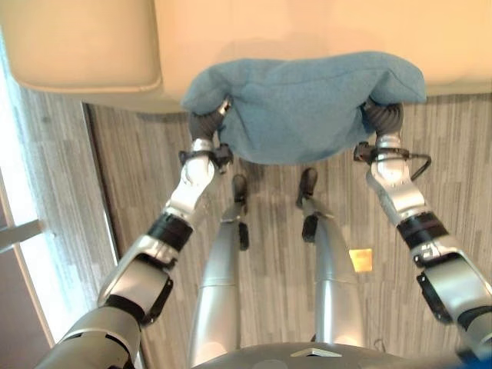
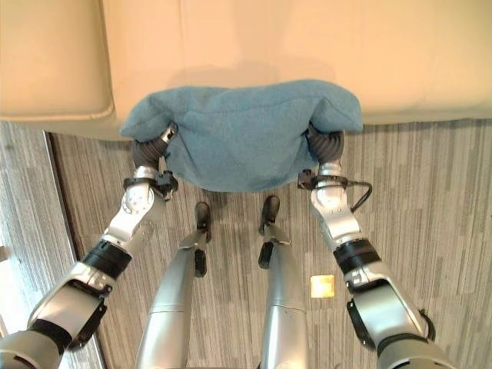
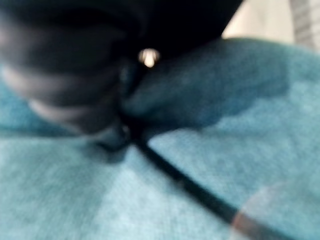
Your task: Pick up all the scattered cushions and arrange them neatly on the sofa.
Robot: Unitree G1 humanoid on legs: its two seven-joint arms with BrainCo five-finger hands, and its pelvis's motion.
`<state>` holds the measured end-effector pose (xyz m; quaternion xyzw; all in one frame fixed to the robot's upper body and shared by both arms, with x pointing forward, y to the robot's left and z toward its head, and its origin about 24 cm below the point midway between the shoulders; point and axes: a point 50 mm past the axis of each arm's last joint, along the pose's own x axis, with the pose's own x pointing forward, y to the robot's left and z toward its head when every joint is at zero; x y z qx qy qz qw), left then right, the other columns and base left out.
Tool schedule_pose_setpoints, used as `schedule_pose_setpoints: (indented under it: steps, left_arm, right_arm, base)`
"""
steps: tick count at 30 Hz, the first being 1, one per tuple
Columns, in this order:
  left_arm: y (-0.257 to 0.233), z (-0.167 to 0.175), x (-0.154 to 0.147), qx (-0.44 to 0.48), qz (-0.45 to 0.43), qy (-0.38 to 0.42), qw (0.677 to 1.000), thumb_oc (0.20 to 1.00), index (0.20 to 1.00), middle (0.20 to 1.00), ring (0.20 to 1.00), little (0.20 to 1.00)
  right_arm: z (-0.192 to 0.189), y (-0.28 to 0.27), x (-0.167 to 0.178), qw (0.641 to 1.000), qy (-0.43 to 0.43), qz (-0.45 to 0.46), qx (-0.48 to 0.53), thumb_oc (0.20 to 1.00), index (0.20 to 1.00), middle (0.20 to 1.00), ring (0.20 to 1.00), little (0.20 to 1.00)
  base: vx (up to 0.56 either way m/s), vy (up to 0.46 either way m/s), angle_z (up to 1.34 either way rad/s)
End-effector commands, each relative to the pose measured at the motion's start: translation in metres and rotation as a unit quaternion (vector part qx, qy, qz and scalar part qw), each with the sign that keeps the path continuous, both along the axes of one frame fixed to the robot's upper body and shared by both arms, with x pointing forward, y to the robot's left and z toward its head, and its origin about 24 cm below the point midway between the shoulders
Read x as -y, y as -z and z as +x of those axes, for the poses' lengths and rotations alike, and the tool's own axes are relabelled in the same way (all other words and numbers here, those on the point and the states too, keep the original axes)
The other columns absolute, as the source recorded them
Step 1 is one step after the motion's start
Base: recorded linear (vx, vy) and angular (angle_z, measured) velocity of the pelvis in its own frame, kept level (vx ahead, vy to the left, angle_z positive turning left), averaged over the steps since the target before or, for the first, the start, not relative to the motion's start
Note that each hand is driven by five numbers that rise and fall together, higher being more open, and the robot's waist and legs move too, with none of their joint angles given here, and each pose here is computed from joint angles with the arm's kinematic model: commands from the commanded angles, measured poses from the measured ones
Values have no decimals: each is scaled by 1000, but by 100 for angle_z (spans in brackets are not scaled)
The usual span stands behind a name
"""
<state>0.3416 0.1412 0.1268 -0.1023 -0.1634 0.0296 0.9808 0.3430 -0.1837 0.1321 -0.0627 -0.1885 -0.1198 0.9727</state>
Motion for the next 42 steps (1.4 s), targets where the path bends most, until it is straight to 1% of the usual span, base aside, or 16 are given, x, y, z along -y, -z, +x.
schedule_pose_setpoints:
  steps: [1,7,10,11,15,19,26,30,36,42]
  left_arm:
    - [-41,-12,50,125,13,111,986,200,200,200,200,200]
    - [12,-35,47,43,1,134,990,200,200,200,200,200]
    - [34,-49,38,8,10,139,990,200,200,200,200,200]
    - [34,-49,38,8,10,139,990,200,200,200,200,200]
    - [58,-63,30,-40,19,137,990,200,200,200,200,200]
    - [64,-64,26,-53,15,131,990,200,200,200,200,200]
    - [71,-68,29,-70,14,128,989,200,200,200,200,200]
    - [72,-67,30,-75,23,132,988,200,200,200,200,200]
    - [81,-74,21,-92,14,118,989,200,200,200,200,200]
    - [79,-75,11,-88,24,107,990,200,200,200,200,200]
  right_arm:
    - [-11,-37,-43,988,-104,-26,112,200,200,200,200,200]
    - [-35,20,-36,994,-110,-6,21,200,200,200,200,200]
    - [-47,37,-26,994,-109,-12,-11,200,200,200,200,200]
    - [-47,37,-26,994,-109,-12,-11,200,200,200,200,200]
    - [-62,57,-18,993,-103,-9,-49,200,200,200,200,200]
    - [-69,67,-11,993,-94,-15,-69,200,200,200,200,200]
    - [-70,64,-9,994,-89,-16,-66,200,200,200,200,200]
    - [-67,68,-8,993,-85,-18,-79,200,200,200,200,200]
    - [-69,76,-16,990,-97,-21,-97,200,200,200,200,200]
    - [-67,71,-26,989,-117,-22,-85,200,200,200,200,200]
  base:
    - [122,-61,2]
    - [170,-56,7]
    - [180,-30,2]
    - [106,-30,-4]
    - [146,-86,1]
    - [80,-184,8]
    - [72,-95,10]
    - [210,52,-47]
    - [265,148,-63]
    - [182,185,-37]
